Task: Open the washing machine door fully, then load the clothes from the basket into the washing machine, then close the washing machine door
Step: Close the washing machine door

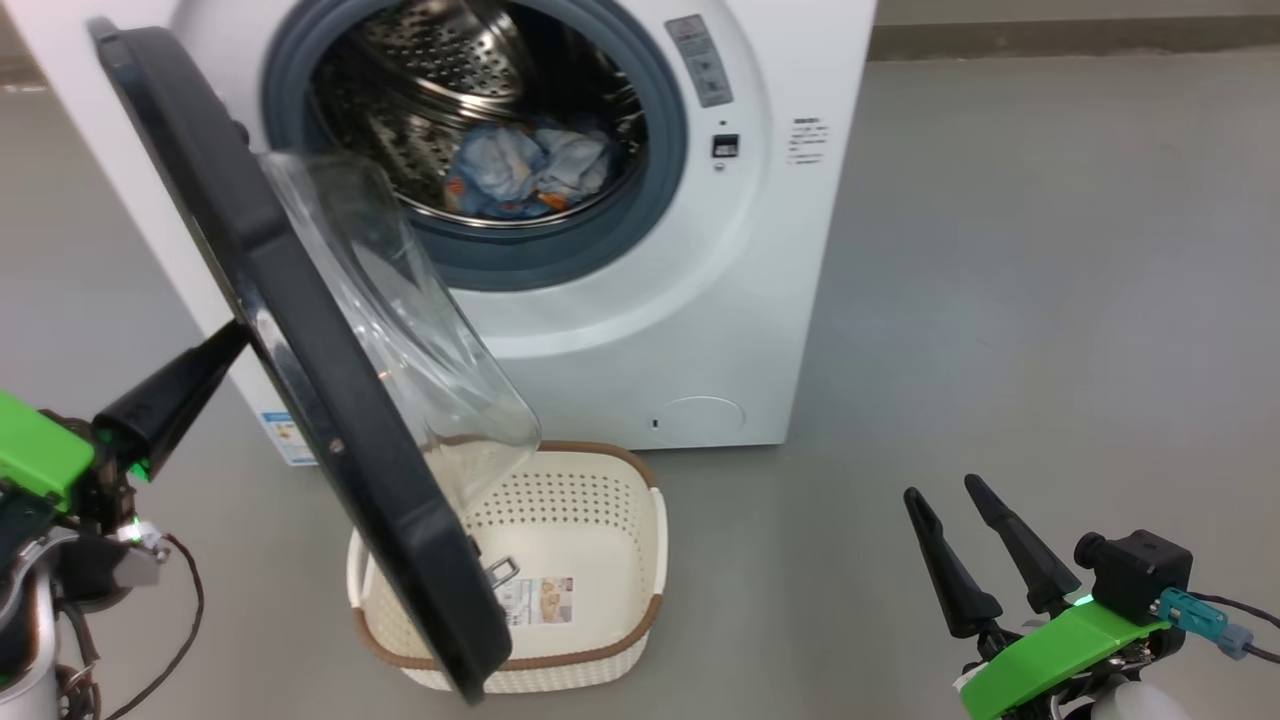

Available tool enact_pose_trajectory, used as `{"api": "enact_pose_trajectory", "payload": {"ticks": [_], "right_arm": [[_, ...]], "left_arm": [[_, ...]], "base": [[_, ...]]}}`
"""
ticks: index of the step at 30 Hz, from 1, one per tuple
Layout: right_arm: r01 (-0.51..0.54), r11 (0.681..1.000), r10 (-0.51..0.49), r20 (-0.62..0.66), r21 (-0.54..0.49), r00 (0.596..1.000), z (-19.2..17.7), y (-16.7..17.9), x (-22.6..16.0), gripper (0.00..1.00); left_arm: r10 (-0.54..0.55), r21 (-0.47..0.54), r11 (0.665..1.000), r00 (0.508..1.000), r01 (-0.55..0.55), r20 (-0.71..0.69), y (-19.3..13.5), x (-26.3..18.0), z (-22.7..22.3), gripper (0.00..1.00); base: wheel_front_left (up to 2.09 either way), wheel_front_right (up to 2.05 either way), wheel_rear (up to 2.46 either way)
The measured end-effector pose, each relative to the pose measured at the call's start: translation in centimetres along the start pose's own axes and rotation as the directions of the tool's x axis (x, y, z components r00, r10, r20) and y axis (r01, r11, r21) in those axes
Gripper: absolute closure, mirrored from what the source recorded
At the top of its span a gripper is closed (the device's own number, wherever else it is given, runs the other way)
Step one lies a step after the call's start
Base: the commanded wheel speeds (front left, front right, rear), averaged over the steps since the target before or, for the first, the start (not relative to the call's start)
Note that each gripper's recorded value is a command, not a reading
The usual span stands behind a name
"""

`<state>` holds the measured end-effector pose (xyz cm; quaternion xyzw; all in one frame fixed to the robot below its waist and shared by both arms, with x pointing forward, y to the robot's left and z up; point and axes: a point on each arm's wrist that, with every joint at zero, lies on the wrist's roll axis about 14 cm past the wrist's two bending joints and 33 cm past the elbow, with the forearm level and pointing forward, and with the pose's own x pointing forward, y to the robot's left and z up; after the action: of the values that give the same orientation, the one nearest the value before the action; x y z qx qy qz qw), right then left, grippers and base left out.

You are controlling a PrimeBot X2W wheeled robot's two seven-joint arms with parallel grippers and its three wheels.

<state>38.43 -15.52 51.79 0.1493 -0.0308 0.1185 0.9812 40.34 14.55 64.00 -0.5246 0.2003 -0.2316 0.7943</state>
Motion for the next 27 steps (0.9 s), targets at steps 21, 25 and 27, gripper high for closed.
{"api": "enact_pose_trajectory", "payload": {"ticks": [21,25,27], "right_arm": [[0.172,0.985,-0.172,0.021,-0.011,0.985,0.9,-5.0,-3.9,0.0],[0.203,0.979,-0.202,0.024,-0.01,0.979,1.0,-5.8,-4.5,0.0],[0.217,0.976,-0.217,0.028,-0.012,0.976,1.1,-6.2,-4.8,0.0]], "left_arm": [[-0.051,0.023,0.998,0.999,0.052,-0.012,-2.0,8.1,-1.9,1.0],[-0.059,0.031,0.998,0.998,0.06,-0.02,-2.2,9.5,-2.2,1.0],[-0.061,0.033,0.998,0.998,0.062,-0.025,-2.1,10.2,-2.4,1.0]], "base": [[0.0,0.0,0.0],[0.0,0.0,0.0],[0.0,0.0,0.0]]}}
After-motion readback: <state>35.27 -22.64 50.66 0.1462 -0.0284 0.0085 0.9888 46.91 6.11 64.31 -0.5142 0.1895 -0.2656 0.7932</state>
